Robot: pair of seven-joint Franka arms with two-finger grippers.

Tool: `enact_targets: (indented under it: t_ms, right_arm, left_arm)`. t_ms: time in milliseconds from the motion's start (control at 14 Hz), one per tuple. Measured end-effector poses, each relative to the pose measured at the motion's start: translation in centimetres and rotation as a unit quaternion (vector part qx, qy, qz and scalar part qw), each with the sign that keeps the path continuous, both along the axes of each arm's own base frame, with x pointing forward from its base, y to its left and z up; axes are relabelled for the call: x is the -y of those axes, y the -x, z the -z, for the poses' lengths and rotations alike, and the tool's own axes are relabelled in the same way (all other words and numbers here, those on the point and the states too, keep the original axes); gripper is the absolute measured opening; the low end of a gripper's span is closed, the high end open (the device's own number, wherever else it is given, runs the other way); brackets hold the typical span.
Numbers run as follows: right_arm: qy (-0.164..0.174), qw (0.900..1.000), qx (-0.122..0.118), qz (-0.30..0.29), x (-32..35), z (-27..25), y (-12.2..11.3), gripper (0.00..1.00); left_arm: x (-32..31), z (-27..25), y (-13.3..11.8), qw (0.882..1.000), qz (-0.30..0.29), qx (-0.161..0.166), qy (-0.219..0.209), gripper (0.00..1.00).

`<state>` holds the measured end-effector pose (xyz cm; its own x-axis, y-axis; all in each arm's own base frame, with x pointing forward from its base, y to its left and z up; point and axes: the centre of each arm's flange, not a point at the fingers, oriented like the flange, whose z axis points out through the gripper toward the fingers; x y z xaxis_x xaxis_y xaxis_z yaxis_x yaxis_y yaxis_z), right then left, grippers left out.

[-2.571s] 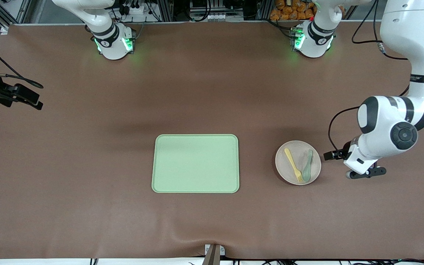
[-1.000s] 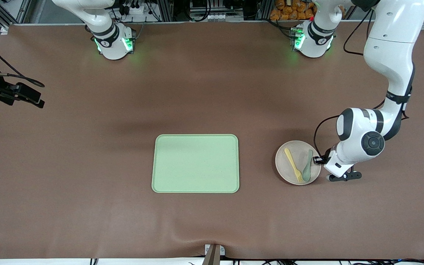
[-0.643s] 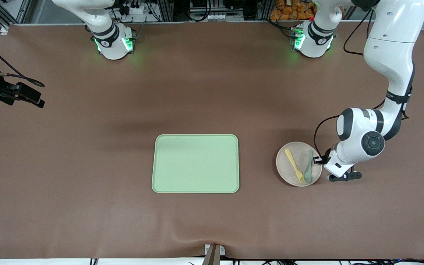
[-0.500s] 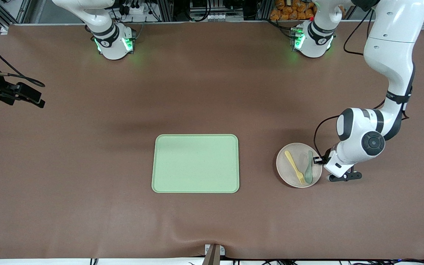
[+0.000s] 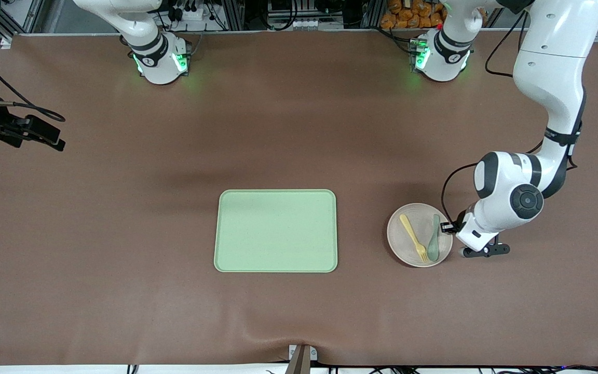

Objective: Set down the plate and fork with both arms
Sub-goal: 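Lower the left gripper to the plate rim and grasp it, then slide the plate with the left gripper onto the green tray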

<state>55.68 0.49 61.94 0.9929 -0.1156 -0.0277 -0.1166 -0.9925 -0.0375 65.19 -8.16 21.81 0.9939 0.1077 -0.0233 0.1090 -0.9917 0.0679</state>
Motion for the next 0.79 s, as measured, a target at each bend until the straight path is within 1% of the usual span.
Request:
enact_targets:
  t_ms: [214, 429, 571, 786]
  right_arm:
    - [0.000, 1.000, 0.000, 0.000, 0.0, 0.0, 0.0, 1.00]
    - [0.000, 1.000, 0.000, 0.000, 0.0, 0.0, 0.0, 1.00]
    - [0.000, 1.000, 0.000, 0.001, 0.1, 0.0, 0.0, 1.00]
    - [0.000, 1.000, -0.001, 0.001, 0.1, 0.0, 0.0, 1.00]
  left_arm:
    - [1.0, -2.0, -0.5, 0.999, -0.033, 0.011, 0.042, 0.04]
    - [3.4, -4.2, -1.0, 0.997, -0.027, 0.027, 0.065, 0.04]
    - [6.1, -5.2, -1.0, 0.995, -0.023, 0.031, 0.087, 0.04]
    - [11.6, -6.5, -0.5, 0.992, -0.028, 0.027, 0.121, 0.04]
